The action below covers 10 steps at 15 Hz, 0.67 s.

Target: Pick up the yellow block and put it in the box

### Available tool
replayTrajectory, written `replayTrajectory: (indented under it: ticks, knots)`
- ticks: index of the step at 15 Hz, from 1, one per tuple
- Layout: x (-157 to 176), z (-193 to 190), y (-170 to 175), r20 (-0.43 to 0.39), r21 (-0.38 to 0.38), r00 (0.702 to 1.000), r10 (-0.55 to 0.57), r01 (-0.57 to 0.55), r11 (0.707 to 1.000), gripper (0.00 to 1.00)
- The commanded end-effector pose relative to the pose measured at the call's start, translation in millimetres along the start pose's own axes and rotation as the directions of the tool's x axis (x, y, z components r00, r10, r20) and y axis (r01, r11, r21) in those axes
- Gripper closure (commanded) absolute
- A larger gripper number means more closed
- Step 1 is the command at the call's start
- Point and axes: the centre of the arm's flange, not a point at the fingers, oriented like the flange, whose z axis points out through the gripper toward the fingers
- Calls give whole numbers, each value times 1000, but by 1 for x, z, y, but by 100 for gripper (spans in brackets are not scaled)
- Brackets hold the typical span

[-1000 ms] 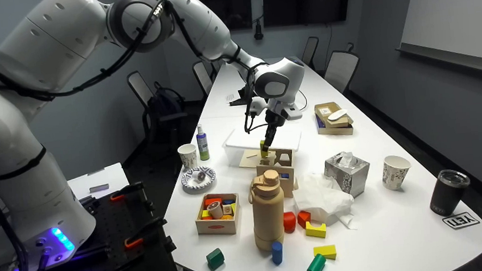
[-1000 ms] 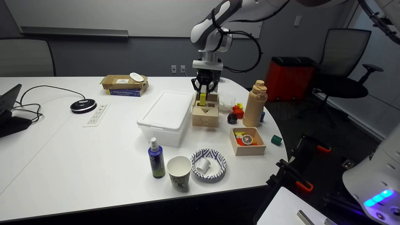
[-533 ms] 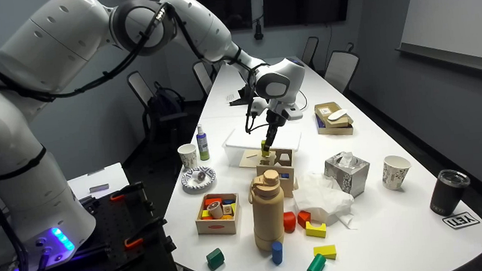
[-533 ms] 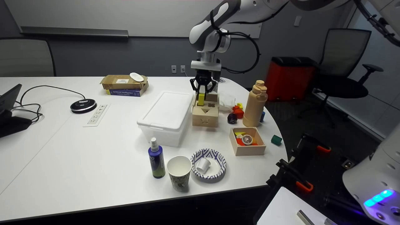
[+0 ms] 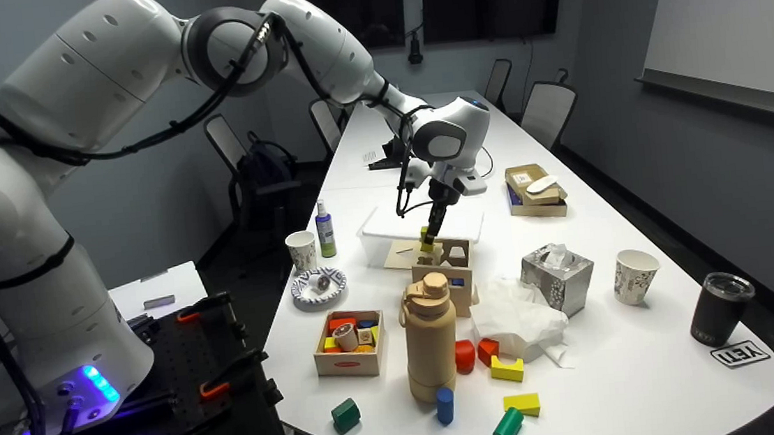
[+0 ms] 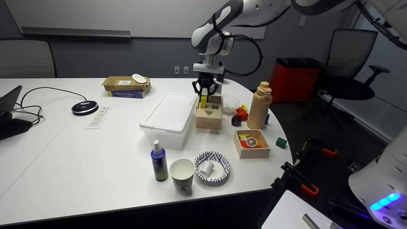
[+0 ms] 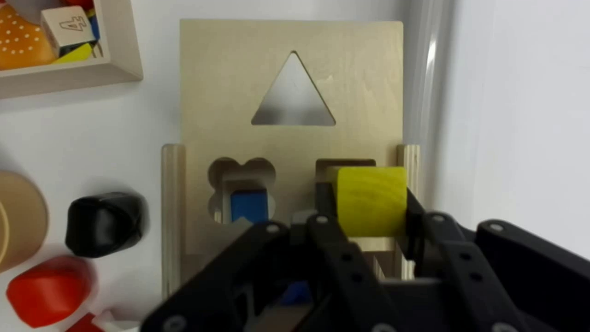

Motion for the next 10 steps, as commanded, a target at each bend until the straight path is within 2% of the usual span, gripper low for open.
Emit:
replayTrajectory:
  ticks: [1,5,6,7,9,10]
  knots:
    - [3,-4,-8,15,10,999,30,-30,1000,92]
    - [3,-2,-8,25,5,999,30,-30,1000,92]
    - [2,-1,-8,26,4,999,29,-29,1000,64]
    - [2,-1,-8,28,5,999,28,-28,1000,41]
    - [1,-3,-9,29,11,999,23,-23,1000,37]
    - [0,-4,-10,29,13,999,22,-22,1000,32]
